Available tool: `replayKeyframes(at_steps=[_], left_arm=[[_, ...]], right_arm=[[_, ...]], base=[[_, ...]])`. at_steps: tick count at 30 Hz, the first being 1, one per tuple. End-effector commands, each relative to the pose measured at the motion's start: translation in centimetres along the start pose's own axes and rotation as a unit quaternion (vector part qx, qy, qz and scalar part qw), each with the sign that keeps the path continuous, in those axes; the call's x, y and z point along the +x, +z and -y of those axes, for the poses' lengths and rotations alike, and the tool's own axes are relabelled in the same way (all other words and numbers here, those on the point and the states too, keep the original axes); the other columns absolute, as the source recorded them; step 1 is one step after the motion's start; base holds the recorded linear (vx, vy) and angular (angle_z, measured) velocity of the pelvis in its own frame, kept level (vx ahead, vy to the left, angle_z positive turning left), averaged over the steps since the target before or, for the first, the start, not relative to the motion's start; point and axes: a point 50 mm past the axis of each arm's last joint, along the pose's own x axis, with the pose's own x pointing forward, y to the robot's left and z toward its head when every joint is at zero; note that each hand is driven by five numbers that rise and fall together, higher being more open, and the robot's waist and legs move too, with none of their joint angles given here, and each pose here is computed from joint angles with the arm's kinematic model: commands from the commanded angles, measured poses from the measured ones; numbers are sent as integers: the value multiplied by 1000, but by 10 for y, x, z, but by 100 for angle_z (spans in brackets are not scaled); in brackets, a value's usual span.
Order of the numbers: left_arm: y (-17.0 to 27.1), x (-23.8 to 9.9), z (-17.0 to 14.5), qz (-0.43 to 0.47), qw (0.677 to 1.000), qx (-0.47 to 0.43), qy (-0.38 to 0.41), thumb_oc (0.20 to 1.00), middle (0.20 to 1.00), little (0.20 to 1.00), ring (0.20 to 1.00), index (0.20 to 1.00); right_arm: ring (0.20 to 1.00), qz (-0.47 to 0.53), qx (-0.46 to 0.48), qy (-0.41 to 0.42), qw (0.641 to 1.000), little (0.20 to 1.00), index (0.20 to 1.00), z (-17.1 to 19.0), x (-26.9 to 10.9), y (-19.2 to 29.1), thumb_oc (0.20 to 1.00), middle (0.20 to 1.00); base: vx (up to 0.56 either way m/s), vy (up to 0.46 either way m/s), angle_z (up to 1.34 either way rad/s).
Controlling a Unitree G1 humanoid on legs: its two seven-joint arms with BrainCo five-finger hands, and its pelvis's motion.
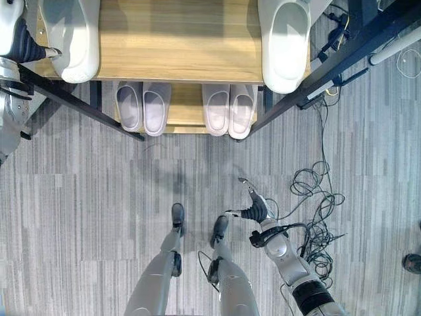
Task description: Arrange the slippers neatly on the shoe rack.
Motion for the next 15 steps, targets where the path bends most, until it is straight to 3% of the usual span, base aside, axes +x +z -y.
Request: replayKeyframes(at_steps=[1, 7, 15], left_arm=[[-28, -4, -3, -87, 996, -13, 23, 1000, 1000, 1000, 1000, 1000], [5, -19, 17, -64, 995, -76, -7, 1000, 1000, 1000, 1000, 1000], [54, -26, 21, -10, 982, -187, -11, 1000, 1000, 1000, 1000, 1000]], right_arm=[[1000, 3, -13, -17, 1000, 1000, 1000, 7, -12, -4, 1000, 1000], [1000, 4, -23, -10, 1000, 1000, 1000, 5, -12, -4, 1000, 1000], [1000, 3, -29, -12, 1000, 1000, 1000, 7, -3, -3, 1000, 1000]], base=[[0, 0, 0], [0, 0, 0], [0, 0, 0]])
